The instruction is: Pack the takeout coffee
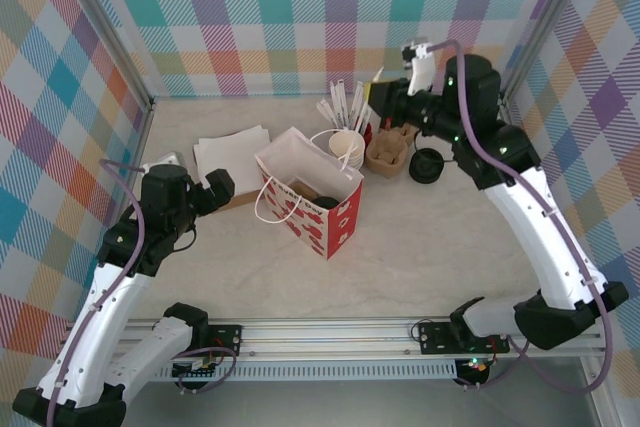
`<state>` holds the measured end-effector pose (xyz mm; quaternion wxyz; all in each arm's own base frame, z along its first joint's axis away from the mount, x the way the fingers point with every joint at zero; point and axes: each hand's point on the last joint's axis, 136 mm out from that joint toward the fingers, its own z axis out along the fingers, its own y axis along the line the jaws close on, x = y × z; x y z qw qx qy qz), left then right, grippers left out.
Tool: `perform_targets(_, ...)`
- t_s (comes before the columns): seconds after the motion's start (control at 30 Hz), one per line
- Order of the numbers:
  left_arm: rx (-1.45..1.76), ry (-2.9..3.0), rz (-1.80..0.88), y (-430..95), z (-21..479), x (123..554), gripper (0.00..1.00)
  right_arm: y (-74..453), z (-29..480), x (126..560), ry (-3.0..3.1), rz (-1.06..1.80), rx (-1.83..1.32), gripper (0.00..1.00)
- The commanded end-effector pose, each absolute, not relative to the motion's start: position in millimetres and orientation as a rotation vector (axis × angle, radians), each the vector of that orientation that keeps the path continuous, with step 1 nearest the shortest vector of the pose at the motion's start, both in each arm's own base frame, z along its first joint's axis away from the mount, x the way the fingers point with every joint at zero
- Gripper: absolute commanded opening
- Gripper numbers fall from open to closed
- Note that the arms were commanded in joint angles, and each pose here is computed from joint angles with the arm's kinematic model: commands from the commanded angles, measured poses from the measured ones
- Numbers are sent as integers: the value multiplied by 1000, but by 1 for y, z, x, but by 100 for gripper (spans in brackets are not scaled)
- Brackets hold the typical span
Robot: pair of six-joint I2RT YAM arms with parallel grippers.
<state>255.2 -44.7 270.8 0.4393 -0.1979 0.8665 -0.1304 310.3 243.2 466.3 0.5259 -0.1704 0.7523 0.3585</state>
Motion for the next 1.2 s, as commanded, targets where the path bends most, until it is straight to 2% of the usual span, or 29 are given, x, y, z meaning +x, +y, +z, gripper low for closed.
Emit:
perform_targets(0.0,-511,2142,-351,-46,270,258,100,259,479,305,1668,932,-398,6)
perform_targets(0.63,-514,2138,-339,-44,269,259,100,365,364,329,1757,970,-495,8)
perform_targets(0.83,-503,2134,-327,-43,273,259,100,366,348,332,1822,928,-514,28)
perform_targets(1.17,-491,2149,-310,-46,291,271,100,331,396,317,1815,755,-575,54)
